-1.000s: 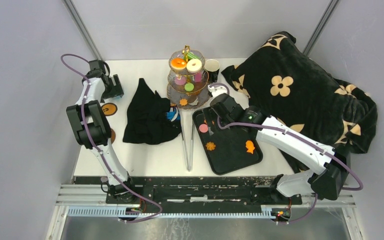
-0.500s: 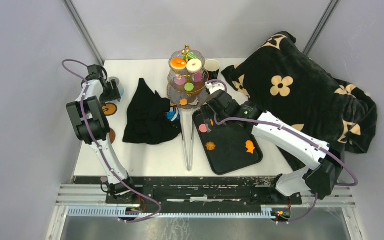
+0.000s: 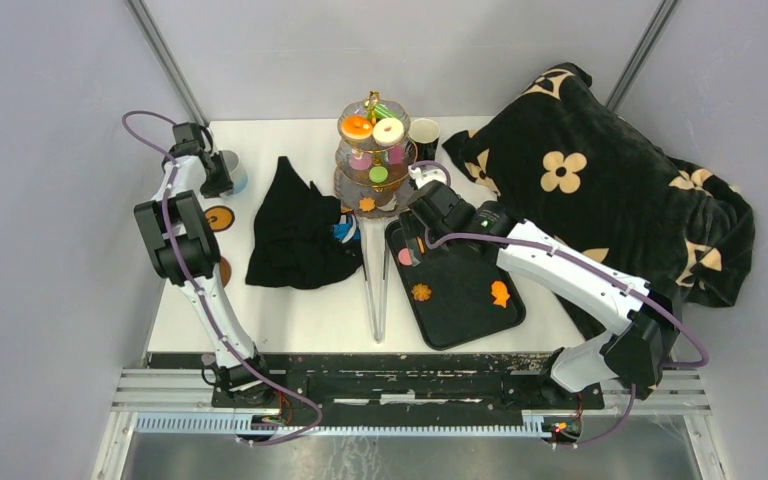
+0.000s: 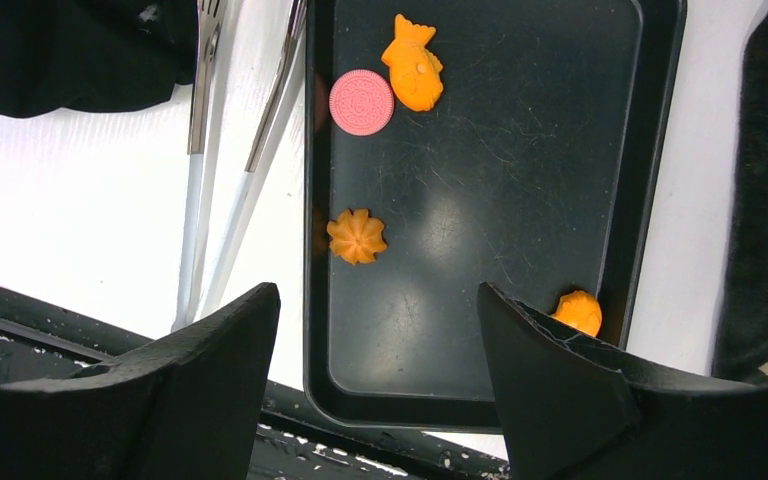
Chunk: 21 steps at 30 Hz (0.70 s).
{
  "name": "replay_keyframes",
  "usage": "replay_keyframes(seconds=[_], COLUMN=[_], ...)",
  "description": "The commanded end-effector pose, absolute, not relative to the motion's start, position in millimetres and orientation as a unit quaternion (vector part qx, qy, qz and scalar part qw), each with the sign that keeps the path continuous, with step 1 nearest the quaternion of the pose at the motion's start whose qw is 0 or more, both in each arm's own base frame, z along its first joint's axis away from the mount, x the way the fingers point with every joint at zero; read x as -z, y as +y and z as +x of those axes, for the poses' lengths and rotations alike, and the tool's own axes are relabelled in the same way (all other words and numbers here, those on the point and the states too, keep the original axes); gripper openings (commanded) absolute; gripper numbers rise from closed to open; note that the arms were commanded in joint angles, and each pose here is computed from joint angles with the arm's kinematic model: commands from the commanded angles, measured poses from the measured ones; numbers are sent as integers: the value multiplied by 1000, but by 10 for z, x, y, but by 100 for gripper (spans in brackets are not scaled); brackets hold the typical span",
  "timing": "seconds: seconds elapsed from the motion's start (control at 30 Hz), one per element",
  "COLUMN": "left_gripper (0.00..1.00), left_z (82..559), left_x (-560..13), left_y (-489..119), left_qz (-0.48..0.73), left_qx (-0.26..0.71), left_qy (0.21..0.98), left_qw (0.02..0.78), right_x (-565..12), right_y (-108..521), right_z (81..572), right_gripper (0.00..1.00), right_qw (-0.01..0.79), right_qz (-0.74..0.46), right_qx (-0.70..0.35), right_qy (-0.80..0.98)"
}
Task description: Serve the afternoon tea
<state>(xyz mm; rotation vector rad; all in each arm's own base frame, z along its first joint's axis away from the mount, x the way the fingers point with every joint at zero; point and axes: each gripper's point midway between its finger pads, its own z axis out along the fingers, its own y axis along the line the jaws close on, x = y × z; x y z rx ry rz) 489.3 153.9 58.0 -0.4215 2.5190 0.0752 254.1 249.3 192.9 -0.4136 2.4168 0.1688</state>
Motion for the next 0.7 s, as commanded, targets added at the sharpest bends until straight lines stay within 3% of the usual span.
replay_keyframes(seconds=[0.0, 0.07, 0.2, 0.27, 0.67], left_gripper=[36, 33, 10, 4, 3], left_z=[5096, 5095, 5069, 5046, 4834], left_x=[-808, -872, -1029, -1085, -1546], left_y=[1492, 1426, 1283, 1221, 1050], left_qz=[-130, -128, -127, -131, -169], left_qx=[-16, -14, -30, -35, -31], left_qy=[937, 937, 934, 931, 901], left_qw=[325, 326, 332, 338, 399], right_x=[-2063, -2071, -2167, -2238, -2481], right_y=[2551, 2555, 2513, 2466, 2146], right_z=[2597, 2591, 2591, 2586, 2424], right_gripper=[78, 78, 78, 78, 78], right_qw=[351, 351, 365, 376, 414], right_qz=[-145, -142, -134, -127, -93], right_qx=[-79, -82, -86, -87, -99], right_qy=[922, 922, 917, 914, 900])
